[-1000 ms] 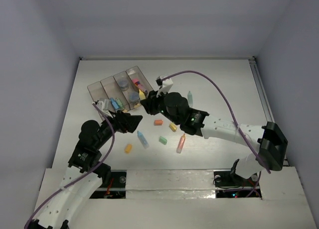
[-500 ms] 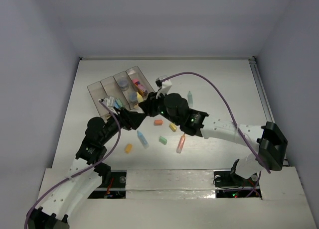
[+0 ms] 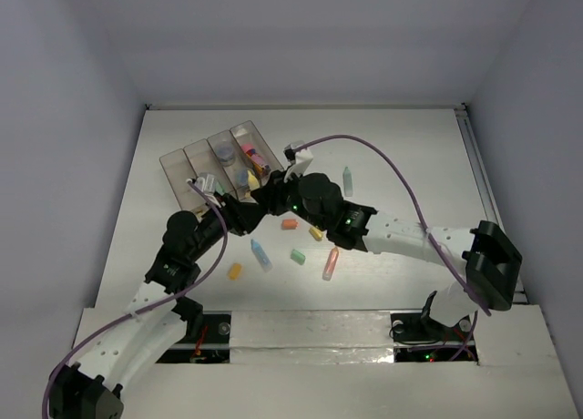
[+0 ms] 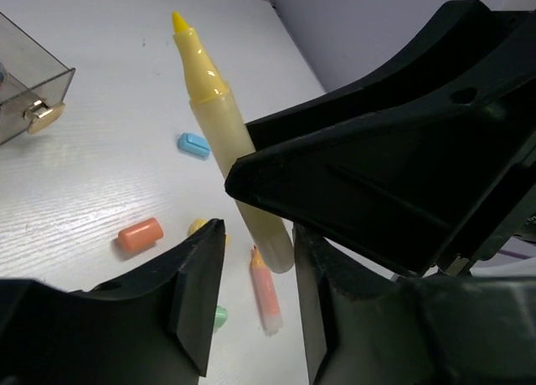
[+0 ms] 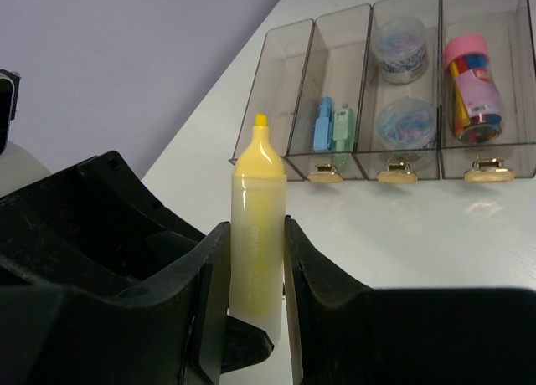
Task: Sort the stationery into containers
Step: Pick up the pen from the center of the board.
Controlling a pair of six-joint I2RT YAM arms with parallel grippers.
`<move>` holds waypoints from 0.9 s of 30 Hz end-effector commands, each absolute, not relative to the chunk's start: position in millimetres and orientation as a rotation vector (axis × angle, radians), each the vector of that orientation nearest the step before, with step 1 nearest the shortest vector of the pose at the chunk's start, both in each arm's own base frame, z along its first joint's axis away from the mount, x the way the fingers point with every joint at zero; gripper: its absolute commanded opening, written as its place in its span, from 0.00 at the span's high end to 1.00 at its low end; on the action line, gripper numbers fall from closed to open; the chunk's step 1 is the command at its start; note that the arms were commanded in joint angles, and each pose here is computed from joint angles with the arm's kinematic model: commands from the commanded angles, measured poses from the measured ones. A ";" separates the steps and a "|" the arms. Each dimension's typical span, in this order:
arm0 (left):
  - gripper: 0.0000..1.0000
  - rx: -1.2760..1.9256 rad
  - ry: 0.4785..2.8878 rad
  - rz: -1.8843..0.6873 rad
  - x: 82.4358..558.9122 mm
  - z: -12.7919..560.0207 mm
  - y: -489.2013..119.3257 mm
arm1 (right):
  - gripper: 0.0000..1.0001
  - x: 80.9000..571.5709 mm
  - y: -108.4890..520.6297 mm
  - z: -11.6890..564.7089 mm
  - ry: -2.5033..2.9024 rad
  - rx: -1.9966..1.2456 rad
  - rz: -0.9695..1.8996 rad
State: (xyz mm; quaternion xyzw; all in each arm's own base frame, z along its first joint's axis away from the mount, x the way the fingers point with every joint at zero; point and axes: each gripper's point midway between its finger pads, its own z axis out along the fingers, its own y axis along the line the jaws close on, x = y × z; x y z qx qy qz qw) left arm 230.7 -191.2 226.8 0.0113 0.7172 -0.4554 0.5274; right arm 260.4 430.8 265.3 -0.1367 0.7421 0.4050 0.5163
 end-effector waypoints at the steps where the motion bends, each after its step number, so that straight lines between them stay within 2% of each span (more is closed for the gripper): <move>1: 0.66 0.021 1.627 -1.094 235.5 240.9 -193.0 | 0.96 246.1 435.2 271.7 1.764 -0.340 1.074; 3: 0.71 0.011 1.646 -1.080 238.7 233.5 -192.5 | 0.96 241.9 434.6 268.9 1.780 -0.340 1.094; 4: 0.77 0.015 1.653 -1.077 238.2 230.6 -194.2 | 0.96 239.7 432.8 263.4 1.800 -0.344 1.091; 7: 0.86 0.013 1.664 -1.056 239.3 225.5 -195.4 | 0.96 228.9 427.8 263.1 1.814 -0.354 1.133; 10: 1.00 -0.004 1.658 -1.025 241.7 225.6 -191.9 | 0.96 219.4 421.1 266.5 1.828 -0.357 1.164; 14: 1.00 0.010 1.656 -1.008 239.0 226.1 -193.0 | 0.95 208.1 410.3 265.9 1.842 -0.363 1.190; 17: 1.00 0.051 1.657 -1.017 233.7 225.1 -197.4 | 0.76 208.2 399.5 267.6 1.845 -0.355 1.153; 18: 1.00 0.069 1.659 -1.031 230.1 223.2 -200.5 | 0.56 209.5 396.9 267.5 1.847 -0.351 1.136; 21: 1.00 0.136 1.634 -1.099 218.4 226.6 -210.5 | 0.33 212.1 385.7 273.1 1.843 -0.365 1.120; 24: 1.00 0.186 1.621 -1.187 205.3 229.2 -219.1 | 0.25 210.2 371.6 290.5 1.802 -0.387 1.177; 27: 1.00 0.206 1.608 -1.229 198.2 232.9 -221.9 | 0.23 207.5 355.8 307.7 1.756 -0.392 1.259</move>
